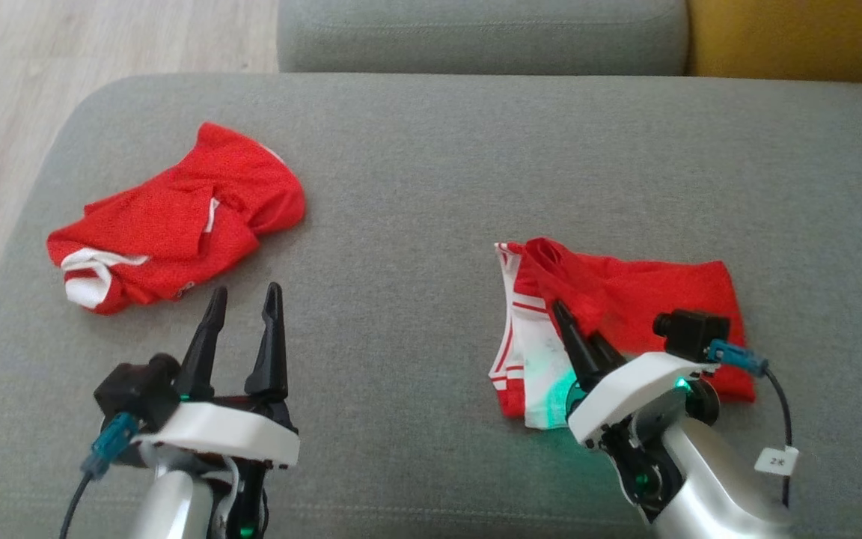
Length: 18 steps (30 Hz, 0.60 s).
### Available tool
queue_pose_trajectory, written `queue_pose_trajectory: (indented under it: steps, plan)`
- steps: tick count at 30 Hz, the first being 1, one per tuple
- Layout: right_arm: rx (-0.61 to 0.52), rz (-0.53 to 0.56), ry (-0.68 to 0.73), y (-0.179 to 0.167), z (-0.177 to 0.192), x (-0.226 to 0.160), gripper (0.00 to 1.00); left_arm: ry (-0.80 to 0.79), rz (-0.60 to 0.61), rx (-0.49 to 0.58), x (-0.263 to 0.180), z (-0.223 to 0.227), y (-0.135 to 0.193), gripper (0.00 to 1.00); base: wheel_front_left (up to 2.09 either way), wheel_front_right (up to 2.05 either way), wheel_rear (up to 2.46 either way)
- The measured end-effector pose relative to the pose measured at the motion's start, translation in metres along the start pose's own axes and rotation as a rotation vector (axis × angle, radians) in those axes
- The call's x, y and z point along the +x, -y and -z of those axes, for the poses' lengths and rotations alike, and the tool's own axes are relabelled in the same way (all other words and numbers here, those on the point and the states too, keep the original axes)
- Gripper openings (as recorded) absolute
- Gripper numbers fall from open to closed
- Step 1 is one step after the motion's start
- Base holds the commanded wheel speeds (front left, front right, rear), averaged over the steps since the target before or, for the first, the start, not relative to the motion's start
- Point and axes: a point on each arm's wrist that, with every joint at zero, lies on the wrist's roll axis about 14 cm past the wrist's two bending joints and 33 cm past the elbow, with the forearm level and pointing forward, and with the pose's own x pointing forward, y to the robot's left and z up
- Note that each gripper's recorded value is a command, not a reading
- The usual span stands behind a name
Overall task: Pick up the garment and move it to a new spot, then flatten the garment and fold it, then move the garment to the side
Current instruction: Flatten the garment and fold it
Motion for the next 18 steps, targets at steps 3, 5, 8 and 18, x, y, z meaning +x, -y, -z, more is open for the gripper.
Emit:
queue_pose_trajectory:
  steps: [3, 5, 8, 18]
  plan:
    - [-0.007, -0.007, -0.008, -0.001, 0.005, 0.008, 1.00, -0.008, -0.012, 0.001, -0.001, 0.003, -0.004, 1.00, 0.00, 0.00, 0.00]
    - [-0.044, -0.019, -0.023, -0.003, 0.010, 0.013, 1.00, -0.019, -0.030, -0.006, -0.001, 0.006, -0.008, 1.00, 0.00, 0.00, 0.00]
    - [-0.072, -0.040, -0.050, -0.007, 0.017, 0.019, 1.00, -0.062, -0.036, -0.005, -0.001, 0.020, -0.010, 1.00, 0.00, 0.00, 0.00]
    - [-0.148, 0.032, 0.077, 0.018, -0.026, 0.021, 1.00, -0.056, 0.006, -0.033, 0.005, 0.019, 0.005, 1.00, 0.00, 0.00, 0.00]
